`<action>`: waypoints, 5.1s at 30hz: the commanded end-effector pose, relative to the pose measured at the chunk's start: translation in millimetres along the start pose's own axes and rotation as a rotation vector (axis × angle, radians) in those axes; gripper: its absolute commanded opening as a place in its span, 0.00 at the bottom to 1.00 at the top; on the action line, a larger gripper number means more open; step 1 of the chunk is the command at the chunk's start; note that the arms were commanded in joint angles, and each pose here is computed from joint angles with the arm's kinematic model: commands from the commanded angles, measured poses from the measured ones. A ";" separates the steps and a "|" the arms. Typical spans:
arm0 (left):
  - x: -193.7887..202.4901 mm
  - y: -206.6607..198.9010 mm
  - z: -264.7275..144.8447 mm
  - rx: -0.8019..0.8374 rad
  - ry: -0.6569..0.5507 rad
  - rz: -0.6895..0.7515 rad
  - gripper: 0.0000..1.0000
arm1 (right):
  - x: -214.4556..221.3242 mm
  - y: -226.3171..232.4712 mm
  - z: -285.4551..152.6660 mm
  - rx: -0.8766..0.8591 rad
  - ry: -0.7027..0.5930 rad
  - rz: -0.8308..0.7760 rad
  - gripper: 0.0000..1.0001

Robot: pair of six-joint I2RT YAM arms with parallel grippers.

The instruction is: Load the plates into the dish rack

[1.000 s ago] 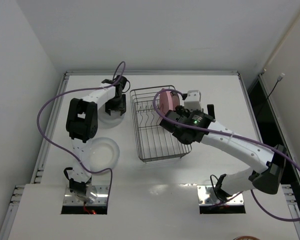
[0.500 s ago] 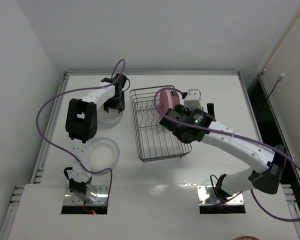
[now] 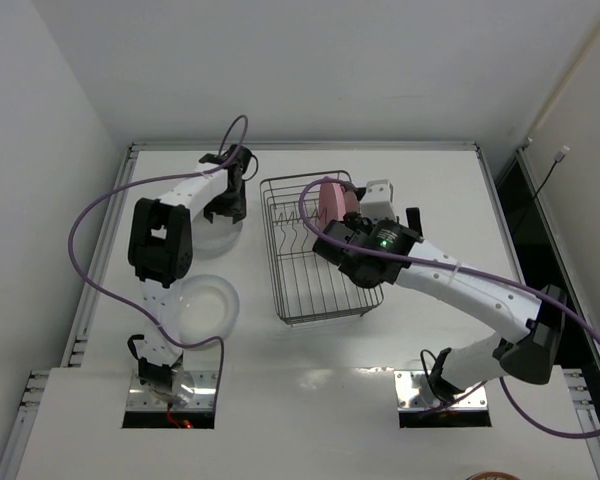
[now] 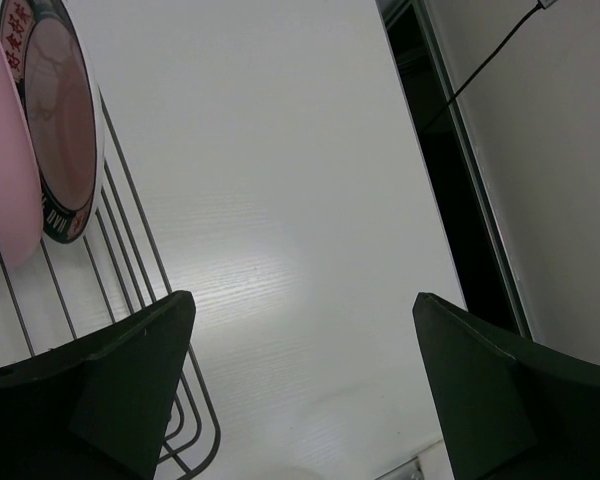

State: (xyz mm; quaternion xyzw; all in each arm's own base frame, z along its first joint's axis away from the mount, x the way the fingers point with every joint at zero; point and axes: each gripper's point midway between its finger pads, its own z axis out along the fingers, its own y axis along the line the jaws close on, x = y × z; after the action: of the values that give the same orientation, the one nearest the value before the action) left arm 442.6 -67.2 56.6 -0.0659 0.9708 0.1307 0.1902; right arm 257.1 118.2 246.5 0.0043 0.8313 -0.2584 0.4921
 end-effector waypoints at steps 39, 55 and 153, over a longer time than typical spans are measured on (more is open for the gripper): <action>18.8 -31.9 8.9 0.180 0.097 0.100 0.28 | -15.8 12.4 -5.0 -0.016 -0.020 0.020 0.89; -43.0 -20.9 -91.4 0.322 -0.243 -0.026 0.00 | -8.8 14.1 -2.3 -0.001 -0.008 -0.018 0.89; -31.0 -157.8 -312.2 0.906 -0.666 -0.712 0.00 | -1.0 -60.9 -7.1 0.048 -0.020 0.049 0.89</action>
State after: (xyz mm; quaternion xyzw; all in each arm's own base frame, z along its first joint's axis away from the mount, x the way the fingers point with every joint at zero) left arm 378.2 -299.6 274.0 -0.2175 0.7916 -0.3067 0.4816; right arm 242.5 83.7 271.9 0.0455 0.8248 -0.2404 0.5098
